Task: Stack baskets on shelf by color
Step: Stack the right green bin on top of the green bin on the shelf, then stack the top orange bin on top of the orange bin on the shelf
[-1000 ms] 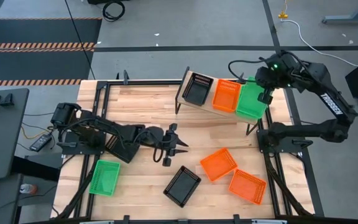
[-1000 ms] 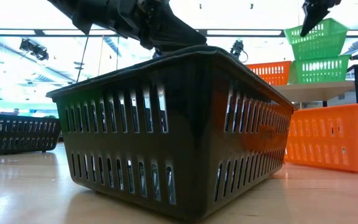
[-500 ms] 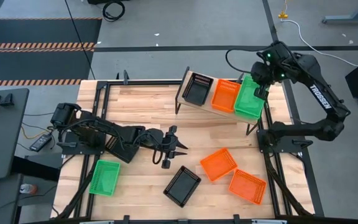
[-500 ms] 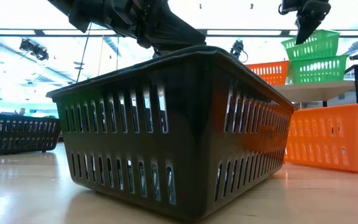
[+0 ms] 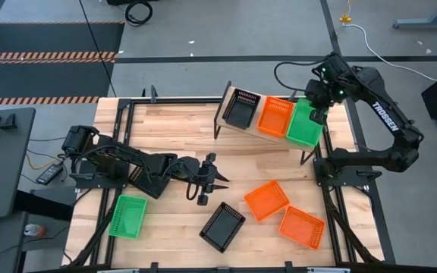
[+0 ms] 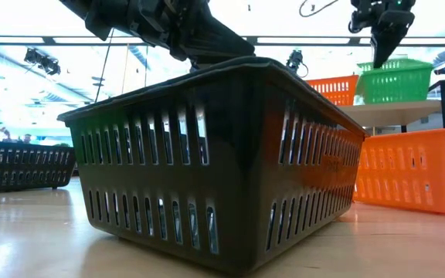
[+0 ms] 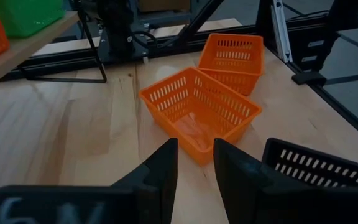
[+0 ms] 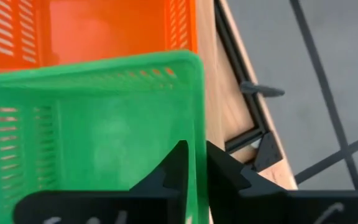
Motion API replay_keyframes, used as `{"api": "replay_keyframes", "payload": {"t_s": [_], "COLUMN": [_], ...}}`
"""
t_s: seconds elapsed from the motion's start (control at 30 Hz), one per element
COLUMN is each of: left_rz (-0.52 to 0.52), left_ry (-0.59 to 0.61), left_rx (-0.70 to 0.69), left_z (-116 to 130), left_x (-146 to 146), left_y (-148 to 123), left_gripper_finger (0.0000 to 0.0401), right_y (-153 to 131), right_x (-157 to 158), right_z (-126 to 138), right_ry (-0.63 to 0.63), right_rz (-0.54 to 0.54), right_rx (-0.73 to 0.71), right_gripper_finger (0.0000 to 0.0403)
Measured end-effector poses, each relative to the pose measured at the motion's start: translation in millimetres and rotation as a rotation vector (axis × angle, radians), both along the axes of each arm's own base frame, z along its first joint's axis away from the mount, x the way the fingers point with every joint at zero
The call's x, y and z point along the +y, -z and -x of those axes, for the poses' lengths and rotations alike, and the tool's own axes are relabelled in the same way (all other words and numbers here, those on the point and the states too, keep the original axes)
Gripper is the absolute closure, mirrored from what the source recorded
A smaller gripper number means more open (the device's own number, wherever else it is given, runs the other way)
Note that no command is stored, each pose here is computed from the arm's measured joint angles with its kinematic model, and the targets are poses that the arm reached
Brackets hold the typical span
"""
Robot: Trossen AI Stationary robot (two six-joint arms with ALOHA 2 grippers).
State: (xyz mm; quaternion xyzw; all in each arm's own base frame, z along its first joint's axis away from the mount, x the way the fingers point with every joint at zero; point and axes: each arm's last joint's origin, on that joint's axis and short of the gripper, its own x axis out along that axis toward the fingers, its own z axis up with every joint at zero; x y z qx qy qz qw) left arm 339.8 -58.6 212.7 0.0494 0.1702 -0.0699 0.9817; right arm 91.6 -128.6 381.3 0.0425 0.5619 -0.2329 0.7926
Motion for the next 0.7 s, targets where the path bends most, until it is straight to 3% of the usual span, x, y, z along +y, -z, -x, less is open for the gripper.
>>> {"api": "replay_keyframes", "payload": {"t_s": [0.23, 0.5, 0.7], "left_rz": [0.001, -0.005, -0.121], "left_ry": [-0.001, 0.001, 0.079], "left_rx": [0.004, 0.003, -0.017], "left_z": [0.1, 0.1, 1.6], "left_x": [0.0, 0.0, -8.7], "left_y": [0.4, 0.4, 0.1], "left_gripper_finger": [0.0291, 0.0291, 0.0291], "right_y": [2.6, -10.1, -13.4], "right_x": [-1.1, 21.1, 50.0], "right_z": [5.8, 19.4, 23.5], "right_ry": [0.043, 0.088, 0.125], "right_rz": [0.025, 0.115, -0.009], "right_rx": [0.020, -0.050, -0.195], "right_gripper_finger": [0.0300, 0.0255, 0.0238]}}
